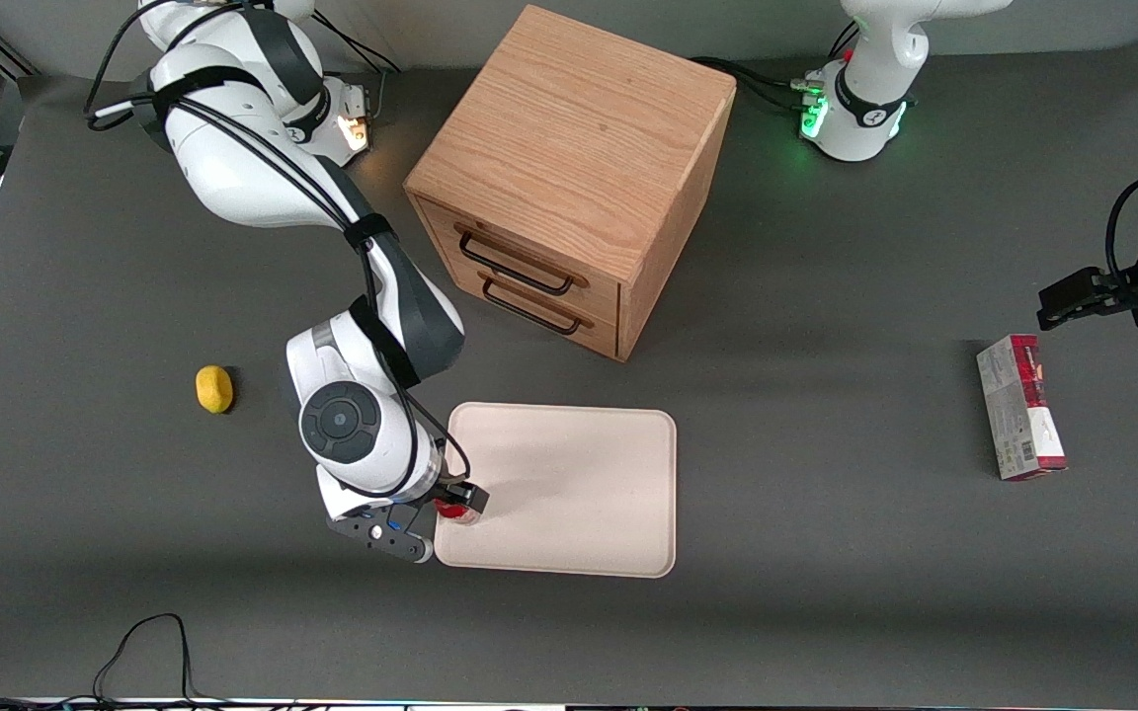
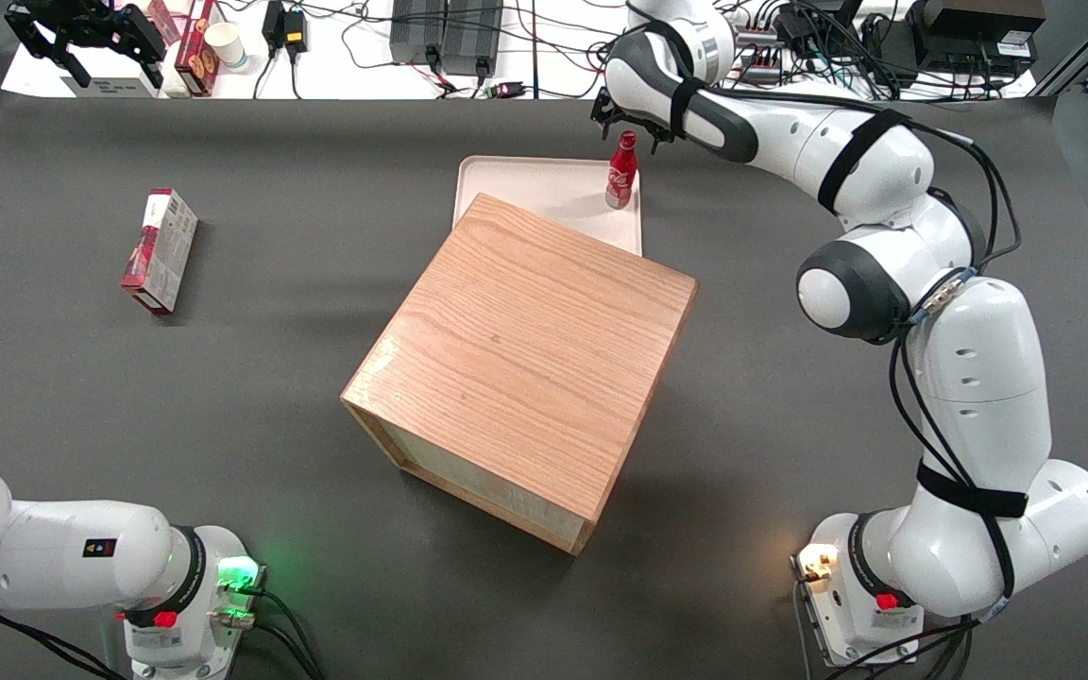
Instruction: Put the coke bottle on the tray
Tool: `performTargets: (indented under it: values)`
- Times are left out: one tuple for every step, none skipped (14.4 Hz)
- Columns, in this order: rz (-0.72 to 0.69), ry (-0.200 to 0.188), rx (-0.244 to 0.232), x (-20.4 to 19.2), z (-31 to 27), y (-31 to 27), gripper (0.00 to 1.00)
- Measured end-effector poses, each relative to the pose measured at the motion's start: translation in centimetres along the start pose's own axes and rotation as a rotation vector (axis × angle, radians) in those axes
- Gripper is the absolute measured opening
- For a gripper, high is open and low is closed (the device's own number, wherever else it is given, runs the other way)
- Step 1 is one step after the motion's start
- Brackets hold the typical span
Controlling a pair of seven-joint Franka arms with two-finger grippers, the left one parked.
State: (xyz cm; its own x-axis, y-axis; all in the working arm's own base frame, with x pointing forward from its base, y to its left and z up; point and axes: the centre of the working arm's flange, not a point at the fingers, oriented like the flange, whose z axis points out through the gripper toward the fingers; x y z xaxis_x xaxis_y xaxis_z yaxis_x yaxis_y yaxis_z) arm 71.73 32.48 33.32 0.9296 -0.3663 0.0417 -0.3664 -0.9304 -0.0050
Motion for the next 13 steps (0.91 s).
performTargets:
  values:
    - [-0.001,-0.003,-0.011,0.0,-0.5,0.2,1.0]
    - [-0.009,-0.013,-0.025,0.0,-1.4,0.5,1.0]
    - [-0.034,-0.027,-0.043,-0.1,-2.7,1.1,1.0]
    - [-0.066,-0.043,-0.06,0.1,-4.4,2.1,1.0]
    - [-0.096,-0.062,-0.07,0.4,-6.3,3.5,1.0]
    - [-0.13,-0.08,-0.066,0.9,-8.2,5.3,1.0]
    - [-0.164,-0.096,-0.058,1.4,-10.0,7.5,1.0]
    - [-0.202,-0.114,-0.052,1.8,-11.5,10.2,1.0]
    - [-0.247,-0.132,-0.05,1.9,-12.9,13.0,1.0]
    - [-0.292,-0.148,-0.052,1.6,-14.2,16.0,1.0]
    - [-0.331,-0.16,-0.059,0.9,-15.4,18.8,1.0]
    - [-0.369,-0.167,-0.067,0.0,-16.7,21.5,1.0]
    - [-0.4,-0.173,-0.073,-0.9,-17.7,24.0,1.0]
